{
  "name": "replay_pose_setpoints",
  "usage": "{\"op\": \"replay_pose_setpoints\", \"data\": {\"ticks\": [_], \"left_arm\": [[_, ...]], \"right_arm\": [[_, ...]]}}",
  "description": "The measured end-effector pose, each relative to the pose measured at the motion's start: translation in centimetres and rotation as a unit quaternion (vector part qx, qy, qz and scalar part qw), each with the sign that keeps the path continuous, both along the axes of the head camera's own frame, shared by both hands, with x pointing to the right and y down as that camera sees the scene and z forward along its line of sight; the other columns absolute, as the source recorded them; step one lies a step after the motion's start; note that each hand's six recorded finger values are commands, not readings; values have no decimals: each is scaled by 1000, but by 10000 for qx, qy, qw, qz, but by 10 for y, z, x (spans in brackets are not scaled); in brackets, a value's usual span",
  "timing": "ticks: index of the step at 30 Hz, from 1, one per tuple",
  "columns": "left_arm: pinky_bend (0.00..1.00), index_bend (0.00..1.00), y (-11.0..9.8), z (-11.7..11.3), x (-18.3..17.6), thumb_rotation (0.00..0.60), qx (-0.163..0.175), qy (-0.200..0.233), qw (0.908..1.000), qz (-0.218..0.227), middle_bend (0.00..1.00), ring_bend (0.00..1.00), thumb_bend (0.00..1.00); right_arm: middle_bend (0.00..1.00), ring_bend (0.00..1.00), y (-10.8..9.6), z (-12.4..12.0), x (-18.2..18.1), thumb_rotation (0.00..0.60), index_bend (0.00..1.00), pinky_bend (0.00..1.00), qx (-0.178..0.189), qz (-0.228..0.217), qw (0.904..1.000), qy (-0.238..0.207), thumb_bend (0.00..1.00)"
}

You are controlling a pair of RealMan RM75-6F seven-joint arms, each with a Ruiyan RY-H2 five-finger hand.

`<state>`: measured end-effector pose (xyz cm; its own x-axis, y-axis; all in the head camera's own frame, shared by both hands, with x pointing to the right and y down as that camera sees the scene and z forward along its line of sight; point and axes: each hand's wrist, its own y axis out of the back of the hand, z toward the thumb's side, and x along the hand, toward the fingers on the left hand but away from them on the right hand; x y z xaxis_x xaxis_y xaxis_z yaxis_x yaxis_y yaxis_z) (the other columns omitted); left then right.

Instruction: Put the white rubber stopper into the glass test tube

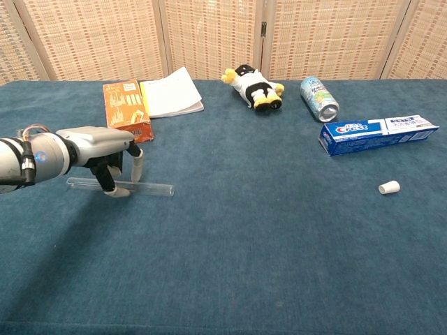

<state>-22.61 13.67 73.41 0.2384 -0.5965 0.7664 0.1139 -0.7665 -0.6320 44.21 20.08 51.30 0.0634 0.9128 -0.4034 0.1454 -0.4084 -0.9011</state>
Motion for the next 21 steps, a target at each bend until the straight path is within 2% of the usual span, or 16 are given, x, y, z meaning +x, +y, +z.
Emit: {"op": "replay_pose_setpoints", "data": {"ticks": [13,21], "left_arm": [[1000,518,0,3,-6,600,-13,-63,10000,-45,1000,1000,355],[1000,522,2,4,-10,600,-13,-96,9999,-34,1000,1000,356]], "right_arm": [[278,171,1,-1,0,600,258,308,2,23,10000,11,353],[278,171,1,-2,-1,600,258,308,15,13,10000,8,353]]}}
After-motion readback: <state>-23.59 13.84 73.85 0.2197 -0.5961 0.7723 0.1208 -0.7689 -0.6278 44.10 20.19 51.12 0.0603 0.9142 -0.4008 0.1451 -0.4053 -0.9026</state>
